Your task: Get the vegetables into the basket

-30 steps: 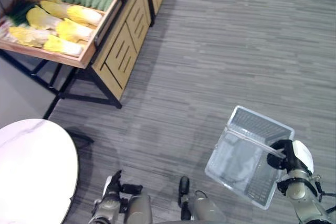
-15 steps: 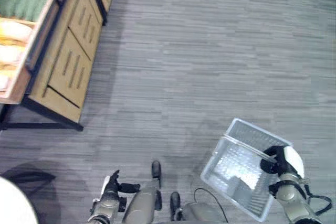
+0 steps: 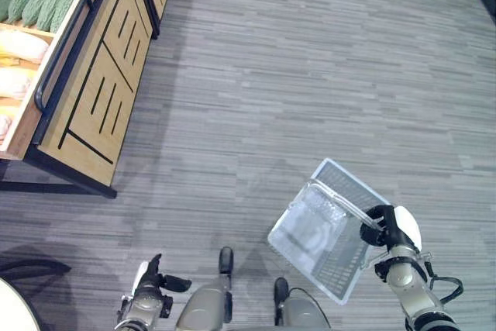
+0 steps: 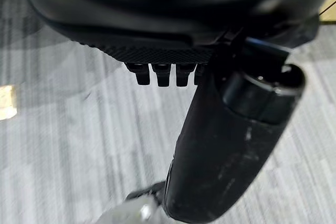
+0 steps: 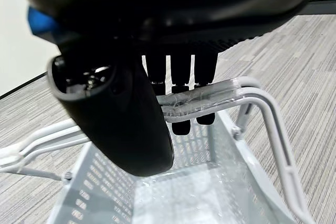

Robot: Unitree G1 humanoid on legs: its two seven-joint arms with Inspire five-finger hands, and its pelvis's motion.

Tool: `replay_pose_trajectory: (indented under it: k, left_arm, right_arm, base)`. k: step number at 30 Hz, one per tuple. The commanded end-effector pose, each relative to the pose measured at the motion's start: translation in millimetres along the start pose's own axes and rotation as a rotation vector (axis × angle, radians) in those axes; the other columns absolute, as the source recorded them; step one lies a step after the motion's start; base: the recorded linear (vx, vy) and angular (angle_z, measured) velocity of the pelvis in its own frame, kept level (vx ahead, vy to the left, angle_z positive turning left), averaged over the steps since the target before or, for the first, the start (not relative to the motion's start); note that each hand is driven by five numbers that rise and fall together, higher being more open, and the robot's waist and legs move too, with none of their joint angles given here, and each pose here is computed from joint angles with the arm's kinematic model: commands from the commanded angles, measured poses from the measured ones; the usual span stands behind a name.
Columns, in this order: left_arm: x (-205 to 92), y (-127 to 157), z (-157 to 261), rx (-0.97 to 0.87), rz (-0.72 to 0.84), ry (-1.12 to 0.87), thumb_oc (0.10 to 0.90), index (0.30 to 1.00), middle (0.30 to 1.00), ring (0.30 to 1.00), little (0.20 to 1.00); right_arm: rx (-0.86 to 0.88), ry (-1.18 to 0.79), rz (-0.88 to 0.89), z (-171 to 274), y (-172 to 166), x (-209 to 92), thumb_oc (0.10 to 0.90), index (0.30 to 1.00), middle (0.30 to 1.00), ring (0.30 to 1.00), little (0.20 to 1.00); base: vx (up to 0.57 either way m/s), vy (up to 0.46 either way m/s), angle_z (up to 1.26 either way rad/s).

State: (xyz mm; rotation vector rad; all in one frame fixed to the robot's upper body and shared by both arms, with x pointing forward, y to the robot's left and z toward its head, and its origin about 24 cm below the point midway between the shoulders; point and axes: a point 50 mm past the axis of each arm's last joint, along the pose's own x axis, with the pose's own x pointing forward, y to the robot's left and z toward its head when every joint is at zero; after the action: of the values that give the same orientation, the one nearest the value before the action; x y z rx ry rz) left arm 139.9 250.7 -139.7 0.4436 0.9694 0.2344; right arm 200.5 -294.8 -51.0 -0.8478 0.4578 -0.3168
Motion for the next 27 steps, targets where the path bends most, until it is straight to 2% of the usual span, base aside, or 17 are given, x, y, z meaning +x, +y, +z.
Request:
replay_pose_trajectory:
  k: [1,9,16,21,27]
  left_arm:
    - [1.1,1.3,8.0,0.011,0.013,-0.046,0.9,1.0,1.0,1.0,1.0]
    - [-0.2,4.6,1.1,0.007,0.022,-0.03,0.9,1.0,1.0,1.0,1.0]
    - [0.7,5.2,1.2,-0.025,0.024,-0.011,0.9,1.0,1.0,1.0,1.0]
    - [-0.9,-0.5,-1.8,-0.039,0.004,0.001,0.9,1.0,1.0,1.0,1.0]
    - [-1.0,-8.2,1.7,-0.054,-0.009,0.011,0.9,1.0,1.0,1.0,1.0]
  right_arm:
    - [-0.021,-0.129,-0.228,20.2,-58.7,18.9,0.4,0.3,0.3,0.3,0.3]
    - [-0.025,-0.233,-0.239,47.0,-63.1,26.1,0.4,0.3,0.3,0.3,0.3]
    - [-0.017,-0.281,-0.251,56.6,-67.5,25.2,0.4,0.3,0.3,0.3,0.3]
    - [-0.018,-0.249,-0.231,43.4,-66.6,19.7,0.4,0.3,0.3,0.3,0.3]
    - [-0.019,-0.233,-0.266,32.9,-82.0,16.9,0.4,0.3,0.3,0.3,0.3]
  base:
    - [0.01,0.026,0.07]
    - [0.0,0.061,-0.04]
    - [0.21,-0.056,0.05]
    - [0.21,-0.167,0.85]
    - [0.16,-0.218,0.76]
